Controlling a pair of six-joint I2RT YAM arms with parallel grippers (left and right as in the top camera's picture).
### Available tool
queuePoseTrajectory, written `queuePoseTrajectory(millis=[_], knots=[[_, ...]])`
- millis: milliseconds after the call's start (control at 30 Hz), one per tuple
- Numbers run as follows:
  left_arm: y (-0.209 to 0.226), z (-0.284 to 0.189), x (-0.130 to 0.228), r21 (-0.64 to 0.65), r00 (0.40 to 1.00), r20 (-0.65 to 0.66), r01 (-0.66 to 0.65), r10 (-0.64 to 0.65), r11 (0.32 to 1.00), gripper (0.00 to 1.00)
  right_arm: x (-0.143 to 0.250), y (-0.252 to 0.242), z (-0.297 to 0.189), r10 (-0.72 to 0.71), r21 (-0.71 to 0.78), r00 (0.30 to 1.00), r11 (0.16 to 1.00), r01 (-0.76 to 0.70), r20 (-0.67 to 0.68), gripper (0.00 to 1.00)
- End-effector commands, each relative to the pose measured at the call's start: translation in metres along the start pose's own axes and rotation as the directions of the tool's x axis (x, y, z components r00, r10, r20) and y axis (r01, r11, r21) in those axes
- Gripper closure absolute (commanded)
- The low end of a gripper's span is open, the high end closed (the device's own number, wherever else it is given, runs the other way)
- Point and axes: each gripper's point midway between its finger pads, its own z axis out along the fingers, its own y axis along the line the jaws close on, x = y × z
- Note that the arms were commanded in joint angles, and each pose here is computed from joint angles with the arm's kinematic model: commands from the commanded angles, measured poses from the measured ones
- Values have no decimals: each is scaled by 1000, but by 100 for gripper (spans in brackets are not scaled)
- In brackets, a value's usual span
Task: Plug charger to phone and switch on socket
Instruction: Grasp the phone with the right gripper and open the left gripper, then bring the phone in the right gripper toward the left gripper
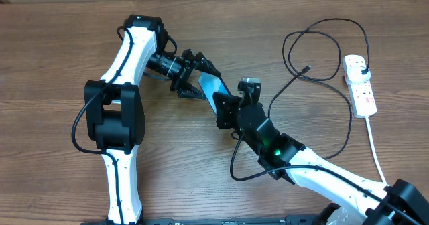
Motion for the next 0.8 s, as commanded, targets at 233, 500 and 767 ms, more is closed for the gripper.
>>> queuePoseTrajectory(millis=[233, 500, 767], knots=[[-32, -35, -1, 206, 970, 66, -242, 233, 948, 0, -69, -19, -37, 64, 38, 993, 997, -69, 103, 96], [-42, -87, 29, 77, 892, 218, -420, 396, 904, 0, -72, -93, -81, 498, 217, 860, 832, -510, 108, 96], [-28, -127, 121, -461, 740, 359, -390, 569, 797, 13, -90, -60, -78, 610, -13, 792, 792, -611, -36, 96]])
